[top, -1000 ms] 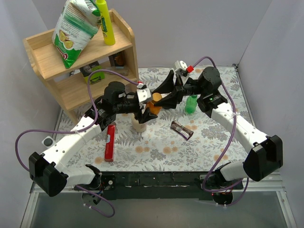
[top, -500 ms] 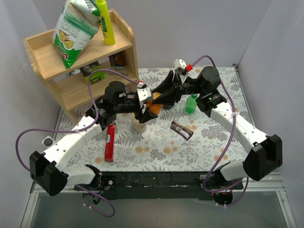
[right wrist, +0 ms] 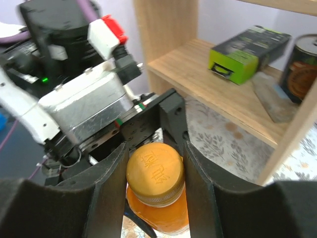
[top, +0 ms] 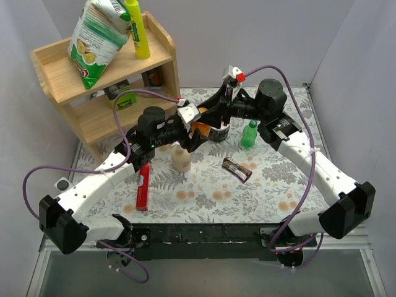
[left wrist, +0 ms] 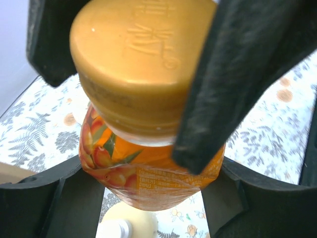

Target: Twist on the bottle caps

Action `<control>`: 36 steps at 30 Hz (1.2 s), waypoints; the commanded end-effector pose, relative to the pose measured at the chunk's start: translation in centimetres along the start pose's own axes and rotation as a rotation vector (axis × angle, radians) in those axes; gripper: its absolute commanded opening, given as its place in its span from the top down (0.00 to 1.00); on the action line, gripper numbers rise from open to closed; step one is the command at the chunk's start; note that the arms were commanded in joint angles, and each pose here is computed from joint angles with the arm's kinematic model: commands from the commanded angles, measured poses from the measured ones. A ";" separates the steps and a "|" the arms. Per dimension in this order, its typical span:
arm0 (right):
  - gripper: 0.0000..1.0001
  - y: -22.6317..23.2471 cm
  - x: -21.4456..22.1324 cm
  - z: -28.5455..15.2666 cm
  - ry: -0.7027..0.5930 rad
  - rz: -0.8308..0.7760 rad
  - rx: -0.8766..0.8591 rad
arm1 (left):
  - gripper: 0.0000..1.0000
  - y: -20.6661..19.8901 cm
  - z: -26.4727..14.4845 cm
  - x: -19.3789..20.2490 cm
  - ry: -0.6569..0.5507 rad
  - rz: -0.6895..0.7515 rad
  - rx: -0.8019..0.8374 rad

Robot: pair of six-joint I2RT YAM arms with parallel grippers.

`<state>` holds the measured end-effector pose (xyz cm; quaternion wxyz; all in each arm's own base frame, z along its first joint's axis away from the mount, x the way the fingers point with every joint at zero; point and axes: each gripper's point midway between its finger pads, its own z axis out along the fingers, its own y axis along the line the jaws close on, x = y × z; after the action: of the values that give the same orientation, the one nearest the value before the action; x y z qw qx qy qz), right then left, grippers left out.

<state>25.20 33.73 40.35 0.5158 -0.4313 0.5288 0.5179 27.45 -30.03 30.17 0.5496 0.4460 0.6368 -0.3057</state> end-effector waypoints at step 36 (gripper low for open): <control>0.99 -8.3 18.2 -22.5 0.224 -0.174 0.496 | 0.02 0.8 -0.6 2.2 0.215 0.138 -0.096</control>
<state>29.27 13.55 19.56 0.5481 -0.3716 0.6811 0.3126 28.11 -28.47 27.21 0.5256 0.4769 0.6790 -0.1880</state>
